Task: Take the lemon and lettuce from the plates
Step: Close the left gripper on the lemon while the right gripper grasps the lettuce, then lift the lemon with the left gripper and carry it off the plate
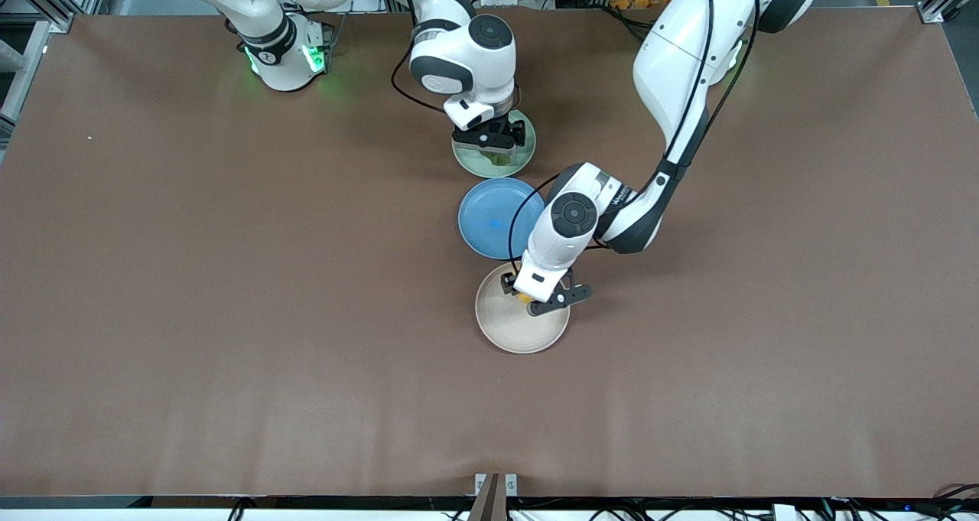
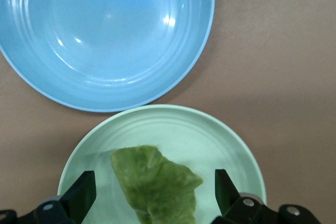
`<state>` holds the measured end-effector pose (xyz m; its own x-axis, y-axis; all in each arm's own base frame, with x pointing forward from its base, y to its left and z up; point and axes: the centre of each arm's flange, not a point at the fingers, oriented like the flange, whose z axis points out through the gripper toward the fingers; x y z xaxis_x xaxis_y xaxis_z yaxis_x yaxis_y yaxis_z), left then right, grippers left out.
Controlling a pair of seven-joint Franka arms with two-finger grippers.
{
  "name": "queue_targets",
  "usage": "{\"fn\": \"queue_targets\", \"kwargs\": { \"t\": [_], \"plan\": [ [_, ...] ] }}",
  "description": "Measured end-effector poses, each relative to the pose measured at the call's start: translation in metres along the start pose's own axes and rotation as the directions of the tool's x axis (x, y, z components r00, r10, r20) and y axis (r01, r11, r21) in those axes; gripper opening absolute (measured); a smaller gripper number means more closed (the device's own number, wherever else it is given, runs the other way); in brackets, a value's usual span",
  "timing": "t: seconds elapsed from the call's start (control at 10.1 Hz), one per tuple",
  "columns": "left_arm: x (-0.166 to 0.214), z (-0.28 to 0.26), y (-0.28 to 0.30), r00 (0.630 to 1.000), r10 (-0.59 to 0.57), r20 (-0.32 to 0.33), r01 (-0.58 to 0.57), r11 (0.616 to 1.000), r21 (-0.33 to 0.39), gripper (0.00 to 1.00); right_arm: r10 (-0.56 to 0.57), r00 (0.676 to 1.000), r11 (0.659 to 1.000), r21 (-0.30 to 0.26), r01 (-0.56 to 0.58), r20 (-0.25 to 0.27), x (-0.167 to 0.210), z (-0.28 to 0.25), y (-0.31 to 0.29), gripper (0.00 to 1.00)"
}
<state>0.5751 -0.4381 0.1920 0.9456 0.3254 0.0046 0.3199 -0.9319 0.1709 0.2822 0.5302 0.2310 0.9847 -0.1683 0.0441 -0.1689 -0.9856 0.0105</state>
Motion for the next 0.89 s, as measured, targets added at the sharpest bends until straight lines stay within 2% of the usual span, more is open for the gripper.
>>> {"fn": "queue_targets", "kwargs": {
  "t": [0.4,0.59,0.89],
  "plan": [
    [0.017,-0.014,0.000,0.999,-0.015,-0.034,0.014,1.000,-0.024,0.67,0.008,1.000,1.000,0.007,-0.008,-0.005,-0.013,0.024,-0.002,1.00],
    [0.042,-0.059,0.001,0.996,-0.041,-0.076,0.036,0.997,-0.067,0.67,0.006,1.000,1.000,0.005,-0.006,-0.003,-0.019,0.026,-0.004,1.00],
    [0.082,-0.149,-0.019,0.990,-0.085,-0.109,0.078,0.994,-0.075,0.67,-0.010,1.000,1.000,0.003,0.010,-0.001,-0.033,0.029,-0.007,1.00]
  ]
}}
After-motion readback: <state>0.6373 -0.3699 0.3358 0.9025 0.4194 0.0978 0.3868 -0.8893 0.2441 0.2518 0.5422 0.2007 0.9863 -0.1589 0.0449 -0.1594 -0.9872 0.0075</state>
